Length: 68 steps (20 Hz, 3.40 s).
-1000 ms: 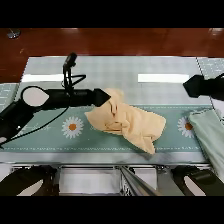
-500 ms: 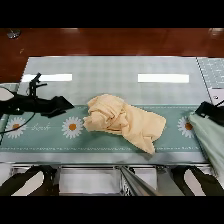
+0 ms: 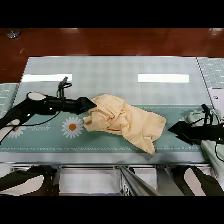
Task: Fold the shirts.
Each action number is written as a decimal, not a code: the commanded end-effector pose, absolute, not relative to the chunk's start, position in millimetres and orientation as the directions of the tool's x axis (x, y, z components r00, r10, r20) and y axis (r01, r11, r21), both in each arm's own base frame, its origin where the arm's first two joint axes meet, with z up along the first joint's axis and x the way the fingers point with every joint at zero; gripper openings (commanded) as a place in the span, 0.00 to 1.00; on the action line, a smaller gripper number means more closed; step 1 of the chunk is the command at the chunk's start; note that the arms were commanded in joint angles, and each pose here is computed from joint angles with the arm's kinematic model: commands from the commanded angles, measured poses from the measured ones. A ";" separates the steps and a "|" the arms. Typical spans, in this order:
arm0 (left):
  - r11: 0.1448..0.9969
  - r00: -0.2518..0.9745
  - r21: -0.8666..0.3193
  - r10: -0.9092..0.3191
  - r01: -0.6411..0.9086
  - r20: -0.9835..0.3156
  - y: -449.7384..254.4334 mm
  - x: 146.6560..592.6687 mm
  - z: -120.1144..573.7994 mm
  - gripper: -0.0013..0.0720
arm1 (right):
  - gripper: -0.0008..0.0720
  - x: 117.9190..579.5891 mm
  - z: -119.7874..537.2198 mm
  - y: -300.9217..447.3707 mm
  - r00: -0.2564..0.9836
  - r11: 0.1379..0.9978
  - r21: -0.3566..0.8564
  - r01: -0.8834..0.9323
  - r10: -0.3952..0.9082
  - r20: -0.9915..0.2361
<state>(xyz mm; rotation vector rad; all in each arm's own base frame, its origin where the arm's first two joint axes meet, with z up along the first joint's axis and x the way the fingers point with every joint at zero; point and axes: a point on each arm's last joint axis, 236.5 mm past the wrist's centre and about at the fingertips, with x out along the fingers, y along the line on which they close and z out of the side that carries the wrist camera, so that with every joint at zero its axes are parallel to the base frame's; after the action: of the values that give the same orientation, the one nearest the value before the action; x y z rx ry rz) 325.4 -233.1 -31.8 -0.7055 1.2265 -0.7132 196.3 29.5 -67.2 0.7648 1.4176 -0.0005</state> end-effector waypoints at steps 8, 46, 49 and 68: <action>0.492 -0.031 -0.835 -0.857 0.248 -0.514 -246.0 338.5 6.9 0.07 | 0.87 219.1 -95.4 121.3 0.145 0.736 0.584 0.343 0.573 -0.807; 0.916 0.622 -0.302 -0.401 0.264 -0.673 -100.6 429.1 176.6 0.07 | 0.04 255.5 105.1 93.9 0.540 0.863 0.504 -0.036 0.441 -0.717; 0.912 0.564 -0.331 -0.410 0.243 -0.716 -121.0 464.4 117.6 0.07 | 0.04 320.4 59.4 76.2 0.568 0.857 0.510 0.071 0.386 -0.727; 0.898 0.122 -0.358 -0.337 -0.256 -0.933 -30.7 254.0 -55.9 0.97 | 0.88 323.6 -22.8 -74.0 0.322 0.792 0.437 0.426 0.319 -0.891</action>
<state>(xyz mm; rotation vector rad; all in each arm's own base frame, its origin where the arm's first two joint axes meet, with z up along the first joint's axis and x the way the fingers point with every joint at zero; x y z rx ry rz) 318.1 -31.9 -12.4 -0.3877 1.4131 -0.1299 369.0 -75.4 -4.8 0.6265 1.2873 -0.0686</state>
